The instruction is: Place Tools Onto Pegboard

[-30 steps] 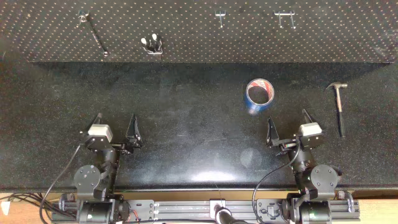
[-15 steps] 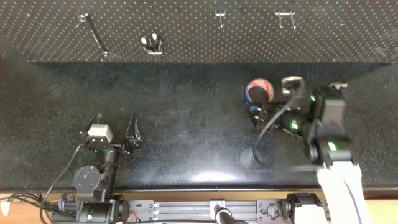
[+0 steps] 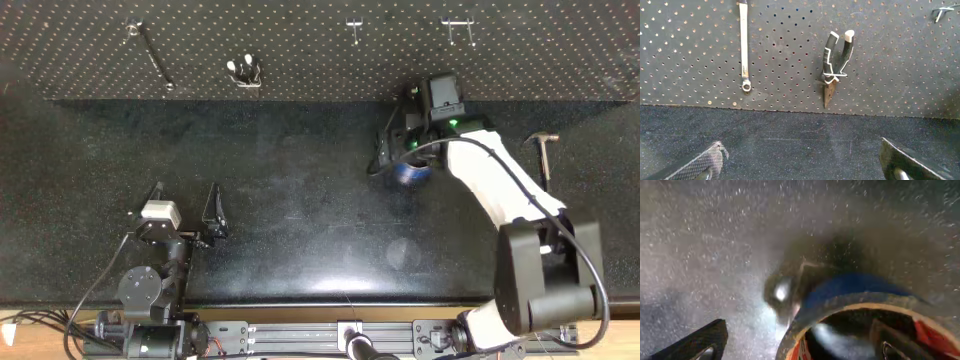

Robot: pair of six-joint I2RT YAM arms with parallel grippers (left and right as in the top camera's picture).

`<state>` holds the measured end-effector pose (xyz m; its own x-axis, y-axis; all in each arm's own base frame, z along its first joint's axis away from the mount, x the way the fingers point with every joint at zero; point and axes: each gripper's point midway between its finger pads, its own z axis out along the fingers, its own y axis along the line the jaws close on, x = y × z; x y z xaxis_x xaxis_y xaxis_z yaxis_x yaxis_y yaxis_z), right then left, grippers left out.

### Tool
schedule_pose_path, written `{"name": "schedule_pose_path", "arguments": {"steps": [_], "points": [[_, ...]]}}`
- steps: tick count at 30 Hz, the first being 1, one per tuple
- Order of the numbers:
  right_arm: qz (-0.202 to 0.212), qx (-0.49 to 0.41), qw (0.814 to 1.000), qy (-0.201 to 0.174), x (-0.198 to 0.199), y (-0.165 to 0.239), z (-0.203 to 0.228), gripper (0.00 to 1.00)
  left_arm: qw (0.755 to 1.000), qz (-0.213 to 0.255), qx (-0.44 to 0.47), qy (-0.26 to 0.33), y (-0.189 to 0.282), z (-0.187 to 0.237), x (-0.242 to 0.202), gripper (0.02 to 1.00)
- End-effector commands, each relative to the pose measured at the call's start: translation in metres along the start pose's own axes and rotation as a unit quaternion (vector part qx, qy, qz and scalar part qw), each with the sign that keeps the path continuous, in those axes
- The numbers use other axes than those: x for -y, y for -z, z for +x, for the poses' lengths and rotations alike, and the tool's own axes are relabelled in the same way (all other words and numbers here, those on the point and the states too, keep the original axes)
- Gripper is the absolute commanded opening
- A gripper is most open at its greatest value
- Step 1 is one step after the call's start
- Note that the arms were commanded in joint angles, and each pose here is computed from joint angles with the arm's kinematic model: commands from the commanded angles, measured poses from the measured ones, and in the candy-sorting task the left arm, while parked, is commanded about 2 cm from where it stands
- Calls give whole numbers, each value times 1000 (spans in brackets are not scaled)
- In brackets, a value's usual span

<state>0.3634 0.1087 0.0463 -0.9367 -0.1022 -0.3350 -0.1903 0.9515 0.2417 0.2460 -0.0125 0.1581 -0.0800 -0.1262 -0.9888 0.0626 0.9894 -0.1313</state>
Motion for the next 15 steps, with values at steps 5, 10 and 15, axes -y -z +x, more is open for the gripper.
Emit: {"name": "schedule_pose_path", "arguments": {"steps": [5, 10, 15], "points": [[20, -18, 1000, 14, 0, 0, 6, 77, 1000, 1, 0, -8, 0, 1, 0, 993], [7, 86, 996, -24, -32, 29, -19, 73, 1000, 1, 0, -8, 0, 1, 0, 993], [-59, 317, 946, -7, -112, 134, -40, 75, 1000, 1, 0, -8, 0, 1, 0, 993]]}}
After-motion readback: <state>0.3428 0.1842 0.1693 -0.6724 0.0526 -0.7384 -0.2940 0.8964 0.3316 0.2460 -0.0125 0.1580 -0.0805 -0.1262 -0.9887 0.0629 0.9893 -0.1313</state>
